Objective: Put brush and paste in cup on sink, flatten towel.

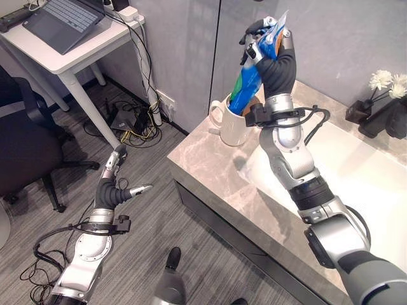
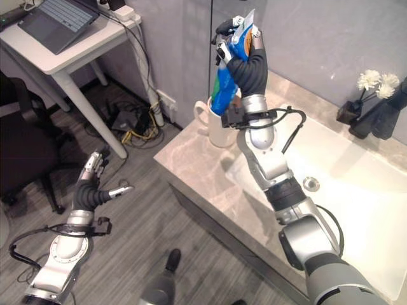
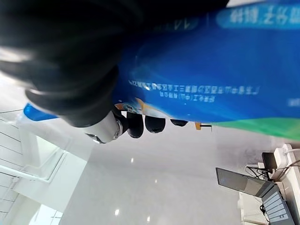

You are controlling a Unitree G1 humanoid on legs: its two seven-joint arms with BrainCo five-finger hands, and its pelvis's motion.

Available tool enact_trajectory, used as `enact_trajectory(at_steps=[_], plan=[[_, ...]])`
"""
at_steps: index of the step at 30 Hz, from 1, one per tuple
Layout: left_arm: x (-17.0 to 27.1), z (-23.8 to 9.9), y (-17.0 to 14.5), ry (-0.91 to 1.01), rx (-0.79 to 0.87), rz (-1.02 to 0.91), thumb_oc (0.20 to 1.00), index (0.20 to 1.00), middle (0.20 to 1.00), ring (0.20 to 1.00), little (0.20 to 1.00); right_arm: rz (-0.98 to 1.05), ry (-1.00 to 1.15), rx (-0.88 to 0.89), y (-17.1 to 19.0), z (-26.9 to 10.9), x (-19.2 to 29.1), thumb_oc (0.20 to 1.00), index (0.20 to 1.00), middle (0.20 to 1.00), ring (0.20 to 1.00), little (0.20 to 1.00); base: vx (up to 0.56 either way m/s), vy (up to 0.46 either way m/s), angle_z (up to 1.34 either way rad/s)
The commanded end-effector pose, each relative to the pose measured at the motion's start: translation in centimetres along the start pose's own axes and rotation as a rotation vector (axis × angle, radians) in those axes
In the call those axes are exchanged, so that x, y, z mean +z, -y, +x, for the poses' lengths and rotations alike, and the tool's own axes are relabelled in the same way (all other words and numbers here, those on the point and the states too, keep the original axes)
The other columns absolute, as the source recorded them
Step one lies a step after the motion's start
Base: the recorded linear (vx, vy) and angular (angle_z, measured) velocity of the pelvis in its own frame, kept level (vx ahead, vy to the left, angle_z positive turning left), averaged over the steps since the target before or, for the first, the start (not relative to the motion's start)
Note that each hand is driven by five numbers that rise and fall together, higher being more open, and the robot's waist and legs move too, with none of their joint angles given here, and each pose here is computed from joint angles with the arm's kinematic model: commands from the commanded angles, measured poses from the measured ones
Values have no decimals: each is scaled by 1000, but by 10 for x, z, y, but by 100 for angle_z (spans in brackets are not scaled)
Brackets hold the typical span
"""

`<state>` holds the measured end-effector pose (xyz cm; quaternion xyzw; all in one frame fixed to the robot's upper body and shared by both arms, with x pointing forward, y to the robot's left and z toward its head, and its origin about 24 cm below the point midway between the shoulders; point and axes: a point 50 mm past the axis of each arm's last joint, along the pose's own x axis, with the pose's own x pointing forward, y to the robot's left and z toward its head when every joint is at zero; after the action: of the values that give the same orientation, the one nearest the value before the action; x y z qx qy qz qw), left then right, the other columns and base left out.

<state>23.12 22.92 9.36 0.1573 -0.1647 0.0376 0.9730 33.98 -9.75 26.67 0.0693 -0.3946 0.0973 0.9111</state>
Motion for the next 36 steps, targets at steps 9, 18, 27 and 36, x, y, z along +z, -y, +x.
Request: enact_trajectory(at_steps=[9,18,27,36], plan=[[10,7,5,82,-26,-6,1000,1000,1000,1000,1000,45,48,0,-2,6,7,677,677,677,677,677,0,0,0],[9,6,6,75,-35,-3,1000,1000,1000,1000,1000,-35,40,-15,1,7,4,1000,1000,1000,1000,1000,0,0,0],[13,9,6,99,-35,1,1000,1000,1000,1000,1000,-87,160,-18,-2,13,28,1000,1000,1000,1000,1000,-3,0,-1],[27,13,8,155,-18,-12,1000,1000,1000,1000,1000,-247,485,-66,7,11,98,1000,1000,1000,1000,1000,-34,14,-7]])
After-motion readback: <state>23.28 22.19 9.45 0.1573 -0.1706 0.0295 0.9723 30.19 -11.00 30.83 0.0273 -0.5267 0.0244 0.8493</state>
